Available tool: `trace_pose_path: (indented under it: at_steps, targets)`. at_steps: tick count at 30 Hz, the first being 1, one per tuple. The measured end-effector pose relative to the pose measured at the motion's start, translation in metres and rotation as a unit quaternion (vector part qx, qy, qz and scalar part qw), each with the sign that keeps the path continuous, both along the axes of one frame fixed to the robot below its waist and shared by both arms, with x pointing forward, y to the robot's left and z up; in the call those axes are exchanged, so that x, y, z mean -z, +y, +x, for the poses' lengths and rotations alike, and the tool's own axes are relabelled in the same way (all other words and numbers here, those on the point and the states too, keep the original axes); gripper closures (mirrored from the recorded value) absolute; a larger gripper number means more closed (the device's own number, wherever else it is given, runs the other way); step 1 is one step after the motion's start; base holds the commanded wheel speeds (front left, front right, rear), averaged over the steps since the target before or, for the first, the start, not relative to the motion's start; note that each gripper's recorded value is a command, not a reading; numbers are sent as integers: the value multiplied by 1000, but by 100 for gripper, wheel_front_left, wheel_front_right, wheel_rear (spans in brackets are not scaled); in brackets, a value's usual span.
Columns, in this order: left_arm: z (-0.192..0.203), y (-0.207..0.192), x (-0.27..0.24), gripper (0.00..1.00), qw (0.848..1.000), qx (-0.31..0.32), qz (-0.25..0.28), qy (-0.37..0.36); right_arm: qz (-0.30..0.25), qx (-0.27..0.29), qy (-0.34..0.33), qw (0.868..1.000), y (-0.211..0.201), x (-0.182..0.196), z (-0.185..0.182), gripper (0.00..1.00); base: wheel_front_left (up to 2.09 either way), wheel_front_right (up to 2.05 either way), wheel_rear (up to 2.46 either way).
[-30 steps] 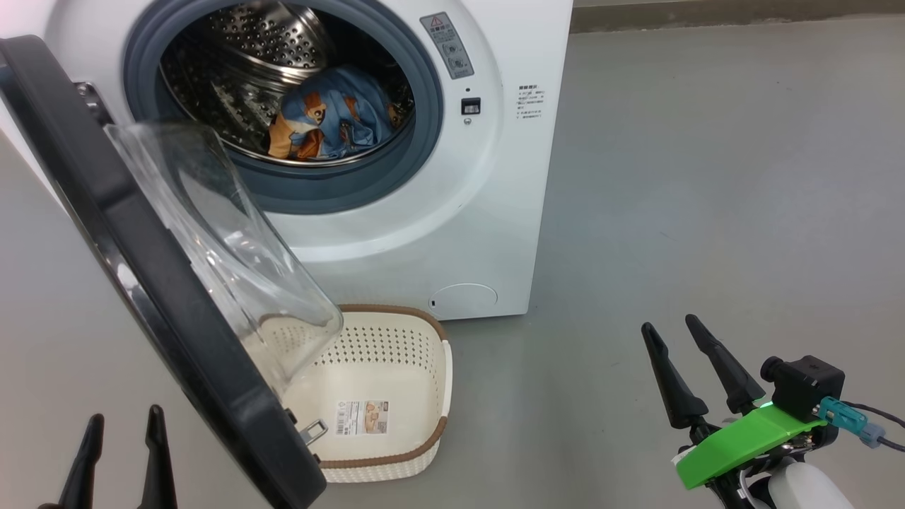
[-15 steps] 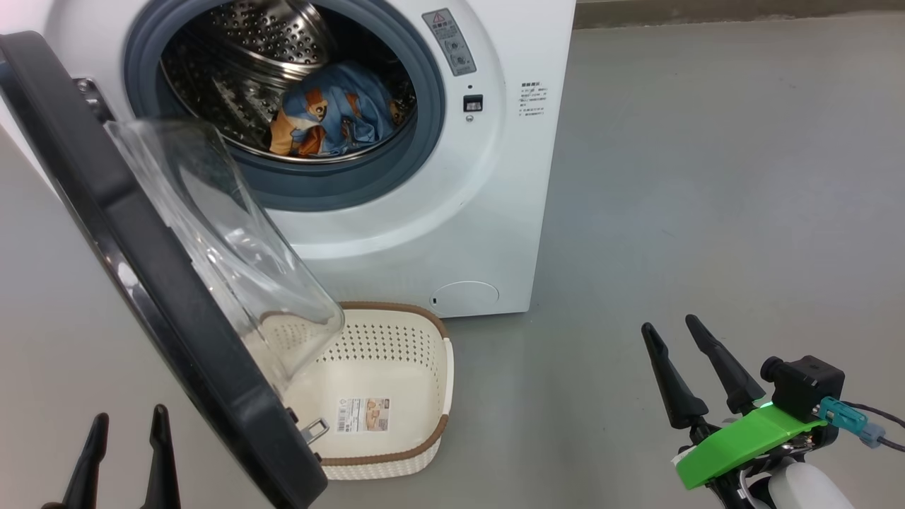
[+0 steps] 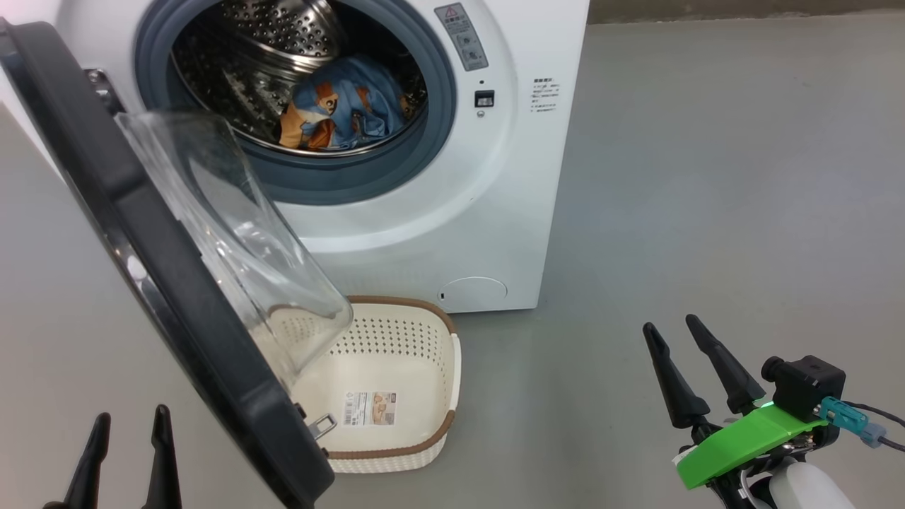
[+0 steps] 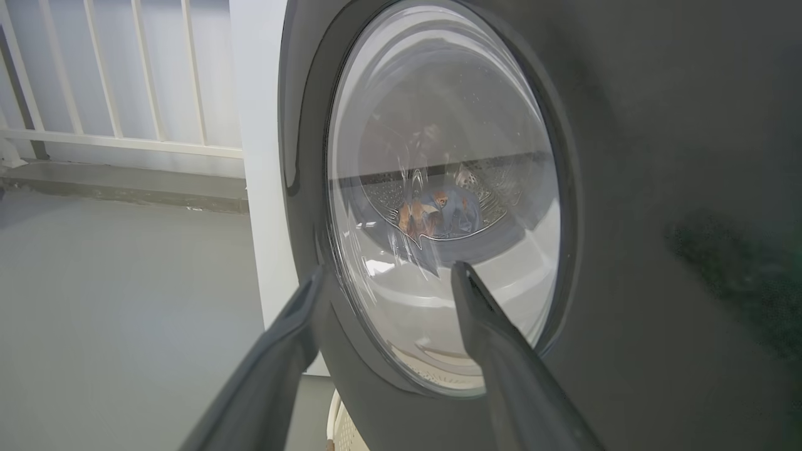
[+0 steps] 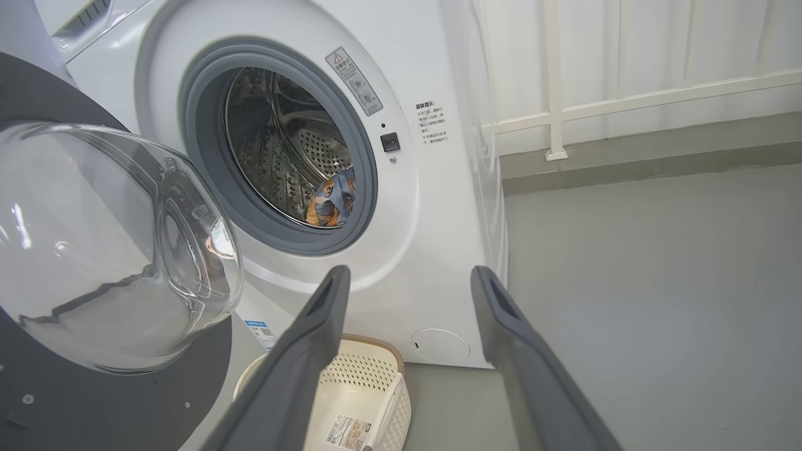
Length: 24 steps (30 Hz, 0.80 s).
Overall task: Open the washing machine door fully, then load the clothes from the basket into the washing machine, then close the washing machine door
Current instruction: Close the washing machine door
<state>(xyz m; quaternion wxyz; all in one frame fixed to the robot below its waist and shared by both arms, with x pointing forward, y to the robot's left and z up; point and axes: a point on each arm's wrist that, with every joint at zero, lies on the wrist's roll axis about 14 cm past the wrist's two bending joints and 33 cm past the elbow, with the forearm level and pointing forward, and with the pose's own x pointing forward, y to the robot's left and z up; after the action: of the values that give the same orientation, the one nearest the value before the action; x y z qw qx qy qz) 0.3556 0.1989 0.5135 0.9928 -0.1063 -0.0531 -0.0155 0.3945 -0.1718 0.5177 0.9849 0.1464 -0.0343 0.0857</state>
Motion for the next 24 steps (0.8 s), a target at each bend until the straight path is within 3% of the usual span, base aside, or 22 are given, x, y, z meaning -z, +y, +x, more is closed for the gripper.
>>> trace_pose_path:
  at_steps: [1, 2, 3, 14, 24]
  targets:
    - [0, 1, 0, 0, 1000, -1, 0, 0, 0, -2, 0, 1000, 1, 0, 1, 46, 0, 0, 0]
    - [-1, 2, 0, 0, 1000, -3, 0, 0, 0, -3, 1, 1000, 2, 0, 1, 65, 0, 0, 0]
    - [-1, 3, 0, 0, 1000, -5, 0, -1, 0, -6, 0, 1000, 4, 0, 2, 100, 0, 0, 0]
    - [-17, 23, -1, 0, 999, -38, -2, -1, 0, -37, -24, 999, 24, -15, 14, 100, 0, 0, 0]
    - [-37, 41, -1, 0, 997, -72, -10, -3, 21, -106, -78, 991, 76, -53, 22, 100, 0, 0, 0]
